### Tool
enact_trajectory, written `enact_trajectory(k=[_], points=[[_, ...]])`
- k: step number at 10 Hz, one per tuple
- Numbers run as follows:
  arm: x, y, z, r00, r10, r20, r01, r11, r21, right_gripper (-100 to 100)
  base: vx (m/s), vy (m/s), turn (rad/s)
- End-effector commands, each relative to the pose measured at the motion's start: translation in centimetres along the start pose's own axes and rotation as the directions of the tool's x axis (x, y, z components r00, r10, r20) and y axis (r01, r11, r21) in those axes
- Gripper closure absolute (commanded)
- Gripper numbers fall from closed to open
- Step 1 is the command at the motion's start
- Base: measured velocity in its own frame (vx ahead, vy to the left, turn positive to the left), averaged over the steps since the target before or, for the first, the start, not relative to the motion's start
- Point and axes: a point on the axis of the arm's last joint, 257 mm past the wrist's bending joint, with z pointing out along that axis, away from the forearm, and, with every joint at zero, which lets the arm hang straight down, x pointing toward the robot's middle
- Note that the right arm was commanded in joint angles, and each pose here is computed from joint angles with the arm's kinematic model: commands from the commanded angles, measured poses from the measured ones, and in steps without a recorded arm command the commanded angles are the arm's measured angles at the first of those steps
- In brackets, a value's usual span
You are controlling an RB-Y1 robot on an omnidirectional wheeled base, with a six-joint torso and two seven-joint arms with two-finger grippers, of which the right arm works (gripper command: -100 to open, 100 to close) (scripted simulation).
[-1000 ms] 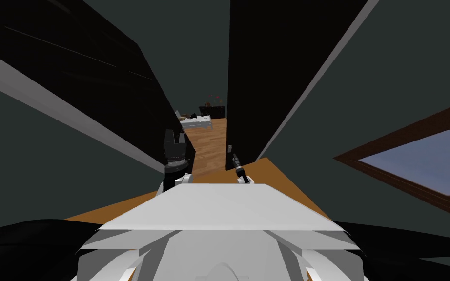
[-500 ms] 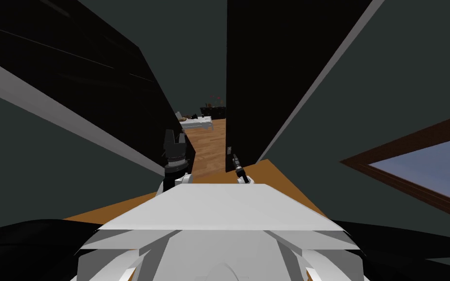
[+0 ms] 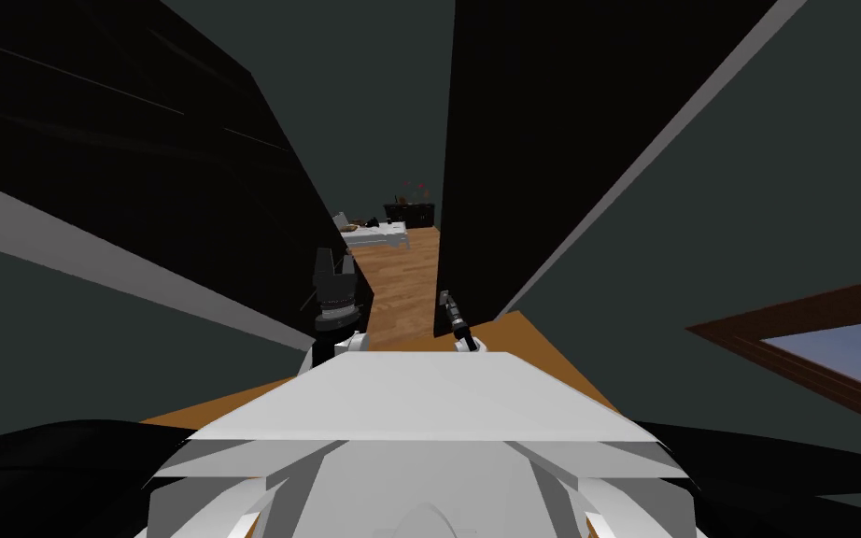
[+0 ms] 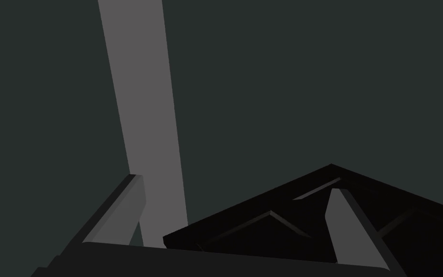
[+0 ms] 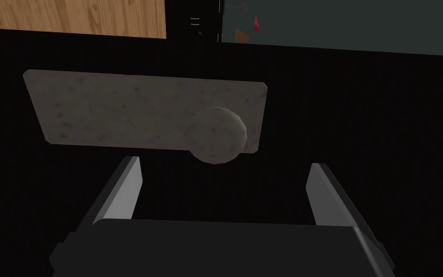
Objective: Push the door open
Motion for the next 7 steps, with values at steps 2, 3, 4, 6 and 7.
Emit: enact_trajectory(k=[2, 3, 4, 6, 7], points=[[0.26, -0.03, 0.01, 1.0, 0.011, 0.007, -0.011, 1.0, -0.002, -100, 0.2, 0.041, 0.028], [0.16, -0.03, 0.01, 1.0, 0.007, 0.005, -0.007, 1.0, -0.001, -100, 0.082, 0.018, -0.004], [0.16, -0.03, 0.01, 1.0, 0.007, 0.005, -0.007, 1.0, -0.001, 100, -0.017, -0.002, 0.001], [0.16, -0.03, 0.01, 1.0, 0.007, 0.005, -0.007, 1.0, -0.001, 100, -0.024, -0.007, 0.006], [0.16, -0.03, 0.01, 1.0, 0.007, 0.005, -0.007, 1.0, -0.001, 100, -0.012, -0.003, -0.003]])
